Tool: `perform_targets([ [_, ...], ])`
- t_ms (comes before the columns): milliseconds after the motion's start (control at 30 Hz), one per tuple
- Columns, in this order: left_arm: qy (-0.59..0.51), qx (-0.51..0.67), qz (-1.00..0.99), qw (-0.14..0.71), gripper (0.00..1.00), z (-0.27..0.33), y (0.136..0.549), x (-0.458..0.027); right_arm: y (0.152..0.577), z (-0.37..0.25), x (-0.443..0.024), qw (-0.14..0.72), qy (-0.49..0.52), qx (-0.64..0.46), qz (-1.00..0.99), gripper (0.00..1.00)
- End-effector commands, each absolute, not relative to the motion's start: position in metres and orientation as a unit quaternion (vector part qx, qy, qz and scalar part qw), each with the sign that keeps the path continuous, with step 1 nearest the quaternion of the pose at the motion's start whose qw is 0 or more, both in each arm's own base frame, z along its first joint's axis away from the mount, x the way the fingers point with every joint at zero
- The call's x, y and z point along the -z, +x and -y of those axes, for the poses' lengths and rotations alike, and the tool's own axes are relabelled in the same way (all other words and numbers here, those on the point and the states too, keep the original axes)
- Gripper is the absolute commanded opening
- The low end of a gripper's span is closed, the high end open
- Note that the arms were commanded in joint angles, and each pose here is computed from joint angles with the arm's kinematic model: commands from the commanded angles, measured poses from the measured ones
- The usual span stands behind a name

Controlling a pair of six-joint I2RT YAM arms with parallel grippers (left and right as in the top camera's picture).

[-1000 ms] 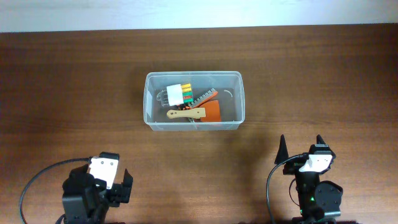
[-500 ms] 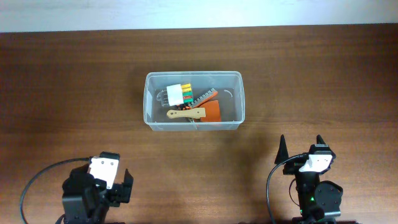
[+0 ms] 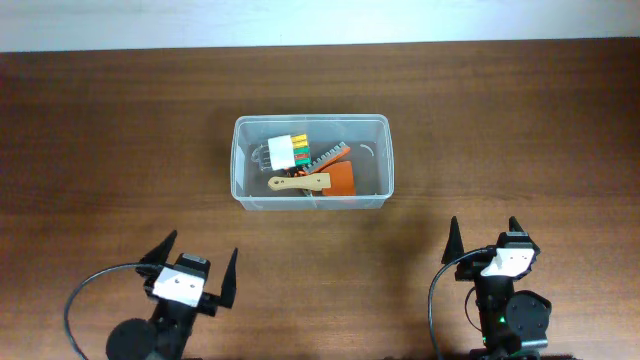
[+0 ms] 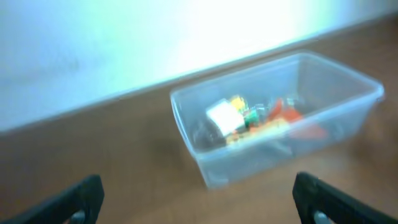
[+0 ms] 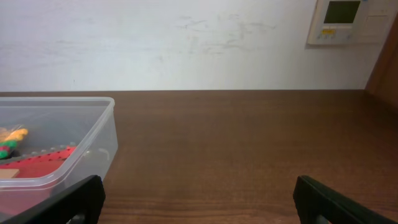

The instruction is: Pack container

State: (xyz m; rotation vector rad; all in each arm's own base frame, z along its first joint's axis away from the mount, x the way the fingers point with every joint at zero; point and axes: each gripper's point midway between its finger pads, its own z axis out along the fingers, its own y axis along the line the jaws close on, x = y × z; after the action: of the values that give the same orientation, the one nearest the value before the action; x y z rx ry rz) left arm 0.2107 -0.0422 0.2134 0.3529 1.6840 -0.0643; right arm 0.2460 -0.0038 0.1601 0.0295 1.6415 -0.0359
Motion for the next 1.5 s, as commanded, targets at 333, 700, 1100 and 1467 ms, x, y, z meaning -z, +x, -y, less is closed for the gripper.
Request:
perform_targets([
  [333,0.01,-0.039,-0.715,0.698,0.99,-0.007,0.244,-0.181,0.246,0.007,-0.158,0.681,0.022,0.02,-0.731,0.99],
  [700,-0.105,-0.049,-0.72,0.684,0.99,-0.036,0.242,-0.161,0.246,0.007,-0.158,0.682,0.022,0.02,-0.731,0.98],
  [1100,-0.073,-0.015,-0.725,0.684,0.99,-0.02,0.245,-0.16,0.246,0.007,-0.158,0.682,0.022,0.02,-0.731,0.99],
  [1467,-0.072,-0.015,-0.725,0.684,0.99,-0.02,0.245,-0.16,0.246,0.007,-0.158,0.681,0.022,0.02,-0.731,0.98],
])
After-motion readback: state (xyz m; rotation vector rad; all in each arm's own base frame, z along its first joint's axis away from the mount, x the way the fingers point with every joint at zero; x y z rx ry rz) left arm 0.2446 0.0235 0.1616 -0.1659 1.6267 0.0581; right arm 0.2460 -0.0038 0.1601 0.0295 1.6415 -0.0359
